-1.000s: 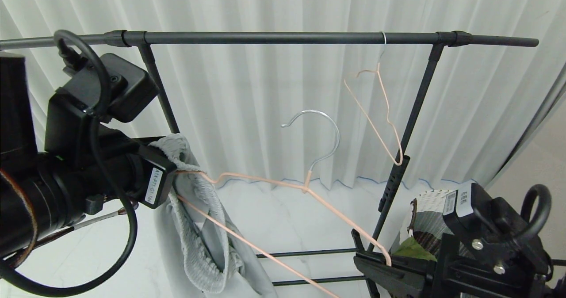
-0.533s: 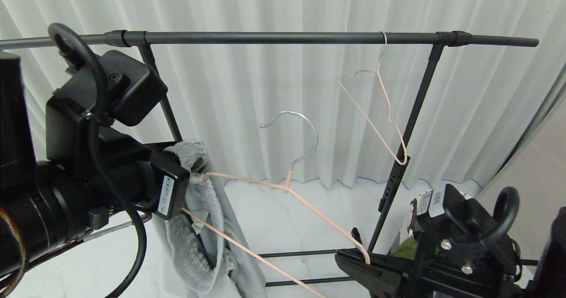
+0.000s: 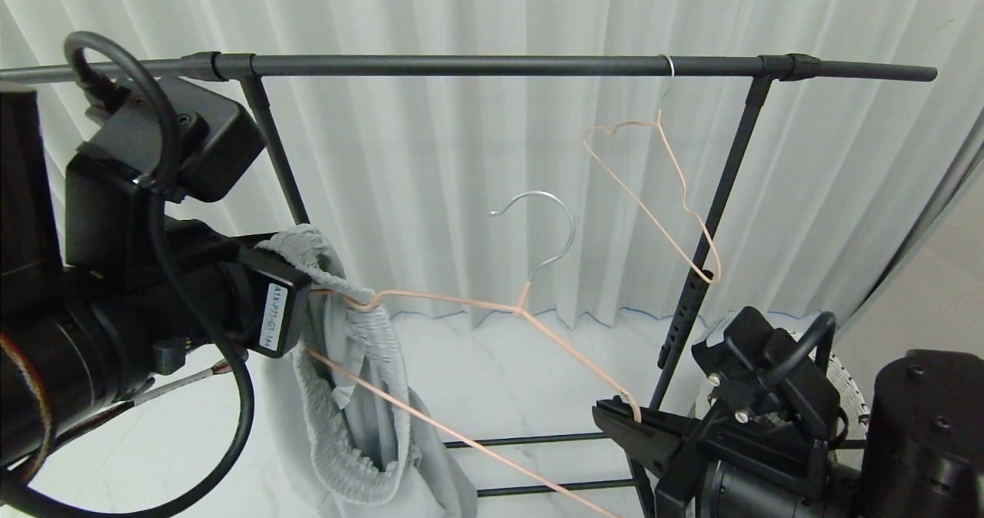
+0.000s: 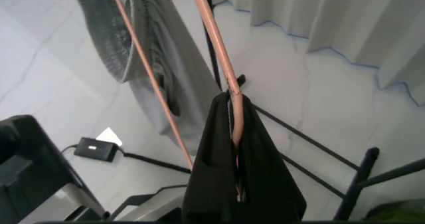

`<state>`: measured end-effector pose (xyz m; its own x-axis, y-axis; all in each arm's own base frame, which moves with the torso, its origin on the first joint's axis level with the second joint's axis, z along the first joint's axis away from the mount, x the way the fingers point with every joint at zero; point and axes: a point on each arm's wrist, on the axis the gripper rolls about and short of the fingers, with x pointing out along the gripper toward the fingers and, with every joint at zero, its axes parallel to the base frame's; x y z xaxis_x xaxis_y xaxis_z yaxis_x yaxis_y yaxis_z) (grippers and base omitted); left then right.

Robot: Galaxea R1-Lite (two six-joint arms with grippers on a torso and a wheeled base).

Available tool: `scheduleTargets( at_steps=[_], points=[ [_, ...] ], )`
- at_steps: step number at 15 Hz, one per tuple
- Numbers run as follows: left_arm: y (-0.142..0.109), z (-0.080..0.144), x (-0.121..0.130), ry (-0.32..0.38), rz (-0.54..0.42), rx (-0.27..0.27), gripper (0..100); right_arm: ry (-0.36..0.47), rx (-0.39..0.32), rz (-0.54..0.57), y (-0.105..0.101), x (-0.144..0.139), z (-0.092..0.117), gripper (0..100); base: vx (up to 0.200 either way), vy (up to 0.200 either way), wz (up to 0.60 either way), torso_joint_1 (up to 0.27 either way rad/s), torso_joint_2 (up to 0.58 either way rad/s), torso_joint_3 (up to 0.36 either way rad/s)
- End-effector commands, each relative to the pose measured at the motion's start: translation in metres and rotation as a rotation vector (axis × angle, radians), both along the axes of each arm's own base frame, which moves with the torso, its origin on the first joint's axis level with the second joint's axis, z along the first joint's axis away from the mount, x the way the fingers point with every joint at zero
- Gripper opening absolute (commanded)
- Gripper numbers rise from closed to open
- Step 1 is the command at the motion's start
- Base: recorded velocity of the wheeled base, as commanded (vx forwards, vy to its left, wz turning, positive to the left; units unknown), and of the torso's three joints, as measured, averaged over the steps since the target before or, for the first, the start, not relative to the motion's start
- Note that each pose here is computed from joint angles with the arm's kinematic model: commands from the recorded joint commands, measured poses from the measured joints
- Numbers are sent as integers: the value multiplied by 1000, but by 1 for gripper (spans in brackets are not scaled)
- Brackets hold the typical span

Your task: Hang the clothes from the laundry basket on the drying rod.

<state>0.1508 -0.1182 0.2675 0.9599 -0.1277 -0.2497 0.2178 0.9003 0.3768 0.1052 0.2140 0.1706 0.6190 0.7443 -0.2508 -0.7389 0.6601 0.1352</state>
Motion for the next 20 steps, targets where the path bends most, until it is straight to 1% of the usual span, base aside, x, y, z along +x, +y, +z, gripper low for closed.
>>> scheduleTargets(
  at_steps=[1,2,5,6,8,10,12,15,18,19,20],
  points=[
    [1,0,1,0,7,-1,0,-2,2,-13,0,2,1,0,0,0,0,0,0,0],
    [-1,0,1,5,5,-17,0,-6,10,-11,3,3,3,0,0,0,0,0,0,0],
    [-15,-5,2,47,5,-153,0,-17,27,-12,18,9,9,0,0,0,0,0,0,0],
    [-18,-5,4,56,8,-175,0,-20,30,-4,24,9,10,0,0,0,0,0,0,0],
    [-22,-5,8,63,15,-203,0,-19,25,33,34,2,9,0,0,0,0,0,0,0],
    [-28,1,15,58,26,-253,0,-9,-1,59,40,-7,2,0,0,0,0,0,0,0],
    [-32,6,19,48,28,-265,0,-4,-19,47,41,-7,-3,0,0,0,0,0,0,0],
    [-31,7,18,48,30,-265,0,-10,-34,-38,35,2,-5,0,0,0,0,0,0,0],
    [-30,5,18,53,30,-260,0,-28,-14,-111,34,8,-1,0,0,0,0,0,0,0],
    [-31,4,18,54,29,-259,0,-38,4,-131,35,9,3,0,0,0,0,0,0,0],
    [-32,4,17,56,22,-260,0,-44,19,-128,36,8,4,0,0,0,0,0,0,0]
  ],
)
